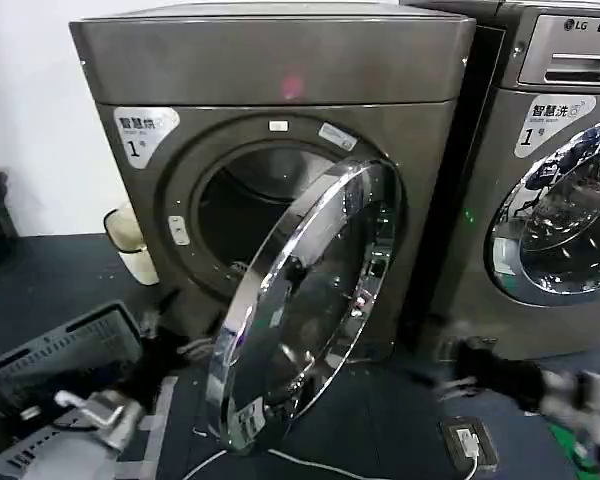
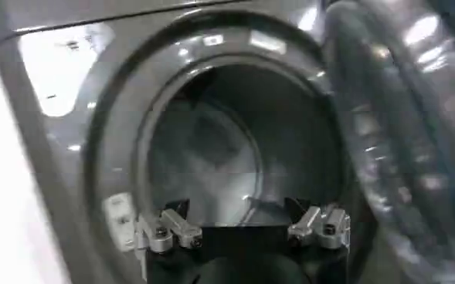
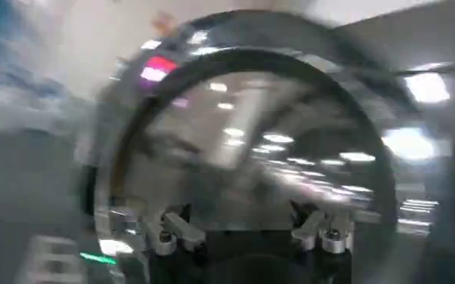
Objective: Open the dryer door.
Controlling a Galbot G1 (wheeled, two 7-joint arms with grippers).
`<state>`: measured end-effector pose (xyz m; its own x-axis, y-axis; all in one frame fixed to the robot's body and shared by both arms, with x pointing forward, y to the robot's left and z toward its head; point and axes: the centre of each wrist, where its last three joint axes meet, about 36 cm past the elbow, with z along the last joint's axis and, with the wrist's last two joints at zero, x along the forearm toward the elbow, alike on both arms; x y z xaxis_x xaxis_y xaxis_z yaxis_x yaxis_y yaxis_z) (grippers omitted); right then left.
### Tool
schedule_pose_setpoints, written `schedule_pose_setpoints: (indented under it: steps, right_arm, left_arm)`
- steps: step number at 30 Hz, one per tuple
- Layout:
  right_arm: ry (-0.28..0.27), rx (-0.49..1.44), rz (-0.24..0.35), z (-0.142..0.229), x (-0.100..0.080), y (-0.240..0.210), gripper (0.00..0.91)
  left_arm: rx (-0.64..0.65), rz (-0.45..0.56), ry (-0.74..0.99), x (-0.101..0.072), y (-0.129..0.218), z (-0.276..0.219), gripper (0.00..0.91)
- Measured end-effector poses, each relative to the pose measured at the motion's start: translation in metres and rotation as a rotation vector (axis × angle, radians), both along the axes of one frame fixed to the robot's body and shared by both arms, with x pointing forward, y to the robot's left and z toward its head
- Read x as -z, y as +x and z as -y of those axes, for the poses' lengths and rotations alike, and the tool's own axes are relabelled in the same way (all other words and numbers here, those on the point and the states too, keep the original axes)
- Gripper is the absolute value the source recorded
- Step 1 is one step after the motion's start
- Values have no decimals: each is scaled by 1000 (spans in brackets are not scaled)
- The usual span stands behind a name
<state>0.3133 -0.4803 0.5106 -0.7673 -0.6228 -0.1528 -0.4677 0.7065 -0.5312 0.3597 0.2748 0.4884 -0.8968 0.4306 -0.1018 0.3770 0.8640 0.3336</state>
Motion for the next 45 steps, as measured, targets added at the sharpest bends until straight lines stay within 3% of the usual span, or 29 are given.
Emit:
schedule_pose_setpoints:
  steps: [4, 7, 9, 11, 19, 29, 41, 45]
  right_arm:
    - [-91, 415, 84, 42, -6, -64, 907]
    - [-157, 720, 101, 66, -12, -104, 907]
    - [-152, 933, 101, 79, -13, -132, 907]
    - [-113, 1116, 107, 90, -12, -159, 907]
    - [-46, 1641, 180, 125, -2, -244, 907]
    - [-57, 2032, 254, 155, 1, -330, 907]
    - [-107, 2223, 306, 142, -6, -408, 907]
    - [-152, 2283, 377, 143, -14, -433, 907]
  left_arm:
    - [82, -14, -17, 3, 5, 15, 907]
    - [125, -20, -19, 5, 10, 25, 907]
    - [151, -21, -23, 5, 13, 31, 907]
    - [178, -23, -31, 6, 17, 37, 907]
    - [261, -27, -47, 7, 34, 55, 907]
    - [377, -42, -65, 12, 64, 95, 907]
    - [571, -36, -53, 8, 93, 179, 907]
    - [639, -35, -49, 7, 102, 215, 907]
